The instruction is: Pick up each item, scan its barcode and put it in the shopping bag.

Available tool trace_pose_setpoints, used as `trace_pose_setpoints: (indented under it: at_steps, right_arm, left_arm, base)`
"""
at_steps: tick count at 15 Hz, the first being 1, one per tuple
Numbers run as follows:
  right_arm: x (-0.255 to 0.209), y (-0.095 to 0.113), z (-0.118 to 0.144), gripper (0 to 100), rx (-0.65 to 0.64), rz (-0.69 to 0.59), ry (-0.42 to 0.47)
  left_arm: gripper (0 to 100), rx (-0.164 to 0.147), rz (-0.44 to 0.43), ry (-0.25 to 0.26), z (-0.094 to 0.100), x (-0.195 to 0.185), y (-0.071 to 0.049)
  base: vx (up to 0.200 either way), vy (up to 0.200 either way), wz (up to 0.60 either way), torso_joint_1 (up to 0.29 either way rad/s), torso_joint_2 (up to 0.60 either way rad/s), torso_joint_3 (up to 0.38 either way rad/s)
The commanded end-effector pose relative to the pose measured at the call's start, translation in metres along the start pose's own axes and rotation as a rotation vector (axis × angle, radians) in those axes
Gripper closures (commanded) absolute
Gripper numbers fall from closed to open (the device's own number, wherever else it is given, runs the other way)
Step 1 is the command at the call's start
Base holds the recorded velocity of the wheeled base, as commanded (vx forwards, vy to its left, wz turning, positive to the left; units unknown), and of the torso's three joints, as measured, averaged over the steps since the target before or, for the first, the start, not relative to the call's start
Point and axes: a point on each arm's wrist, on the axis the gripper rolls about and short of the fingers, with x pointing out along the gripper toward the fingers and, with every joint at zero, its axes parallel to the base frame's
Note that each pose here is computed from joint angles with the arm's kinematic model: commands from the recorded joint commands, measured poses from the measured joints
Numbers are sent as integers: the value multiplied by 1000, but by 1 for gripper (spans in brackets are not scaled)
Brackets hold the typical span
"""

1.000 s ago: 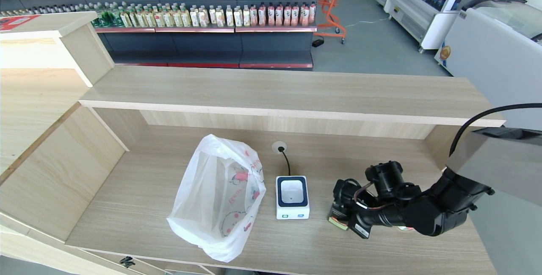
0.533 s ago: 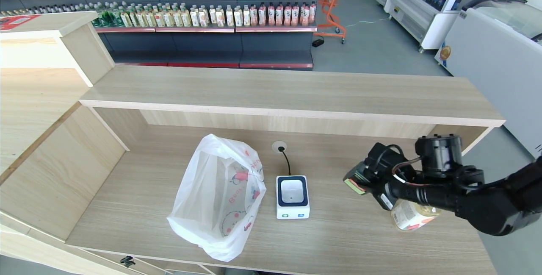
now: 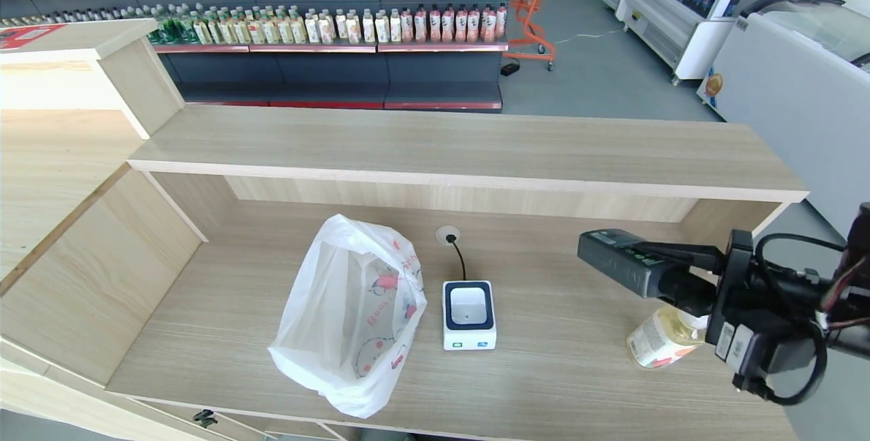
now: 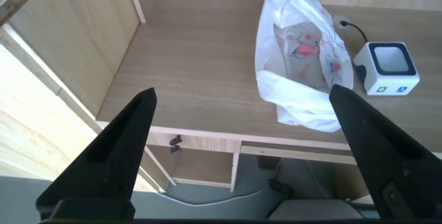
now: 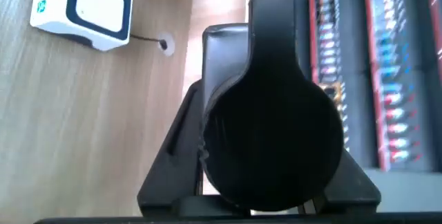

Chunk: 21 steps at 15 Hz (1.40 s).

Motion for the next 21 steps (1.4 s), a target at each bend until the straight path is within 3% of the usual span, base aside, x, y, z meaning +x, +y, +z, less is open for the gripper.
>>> trace_pose_setpoints:
  at_steps: [1,2,3,5,8,13,18,21]
  right_arm:
    - [9,5,3,100,-359,-63,-255]
    - [21,14,9,100,-559,-107,-369]
    - [29,22,14,100,-598,-128,-458]
    - [34,46,16,100,-463,-50,-552]
    - [43,57,22,100,-545,-127,-674]
    - [58,58,33,100,-621,-237,-797]
    - [69,53,36,100,-661,-265,-822]
    - [85,39,29,100,-714,-300,-818]
  left_arm:
    - [0,0,0,0,0,0,0]
    - [0,0,0,0,0,0,0]
    - [0,0,0,0,0,0,0]
    - [0,0,0,0,0,0,0]
    - [0,0,0,0,0,0,0]
    - [0,0,0,0,0,0,0]
    - [0,0,0,0,0,0,0]
    - [0,0,0,0,0,0,0]
  base:
    - [0,0,0,0,0,0]
    - [0,0,0,0,0,0]
    - [0,0,0,0,0,0]
    - [0,0,0,0,0,0]
    - [0,0,0,0,0,0]
    - [0,0,0,0,0,0]
    - [0,0,0,0,0,0]
    - [0,0,0,0,0,0]
